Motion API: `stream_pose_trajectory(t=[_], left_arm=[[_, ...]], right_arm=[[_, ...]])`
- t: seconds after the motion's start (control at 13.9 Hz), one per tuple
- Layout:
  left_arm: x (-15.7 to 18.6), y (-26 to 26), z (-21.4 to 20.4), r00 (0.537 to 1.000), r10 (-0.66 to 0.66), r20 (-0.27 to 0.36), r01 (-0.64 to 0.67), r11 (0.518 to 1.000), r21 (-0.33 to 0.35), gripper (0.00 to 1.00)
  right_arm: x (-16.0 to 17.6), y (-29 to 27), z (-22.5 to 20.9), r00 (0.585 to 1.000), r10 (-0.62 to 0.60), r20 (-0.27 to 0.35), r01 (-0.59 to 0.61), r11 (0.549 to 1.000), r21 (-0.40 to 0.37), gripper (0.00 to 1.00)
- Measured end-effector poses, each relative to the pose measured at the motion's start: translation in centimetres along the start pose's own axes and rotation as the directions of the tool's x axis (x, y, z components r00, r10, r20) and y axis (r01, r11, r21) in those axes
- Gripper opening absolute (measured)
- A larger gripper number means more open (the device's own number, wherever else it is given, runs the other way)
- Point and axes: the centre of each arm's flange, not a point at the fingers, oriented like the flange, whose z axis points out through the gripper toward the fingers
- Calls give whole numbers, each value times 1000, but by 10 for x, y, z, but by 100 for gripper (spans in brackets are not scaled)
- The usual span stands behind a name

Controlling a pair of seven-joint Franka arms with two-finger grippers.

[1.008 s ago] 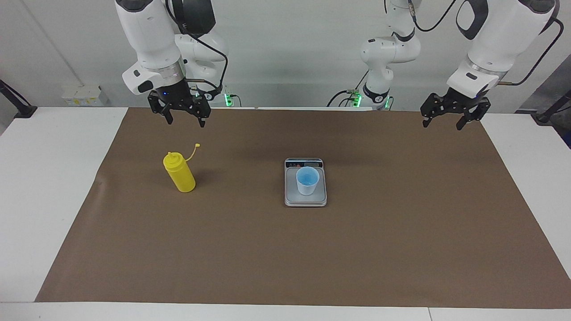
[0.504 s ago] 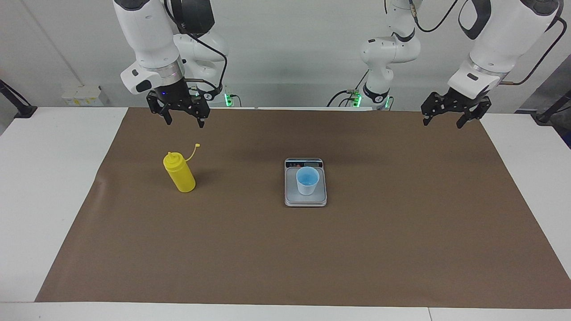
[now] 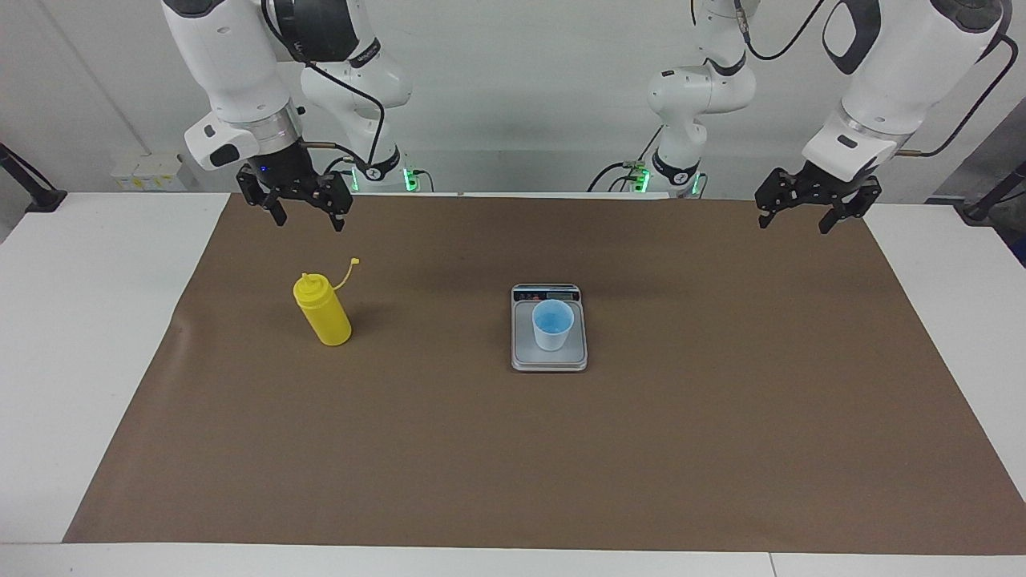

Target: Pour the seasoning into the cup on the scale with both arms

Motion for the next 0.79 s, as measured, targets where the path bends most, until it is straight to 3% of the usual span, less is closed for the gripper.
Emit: stream_pose_trajectory(t=[0.79], left_arm=[[5,1,-2,999,3,-44,-2,1000,3,100]], right_arm=[[0,0,4,1000,0,16,0,1000,-3,100]])
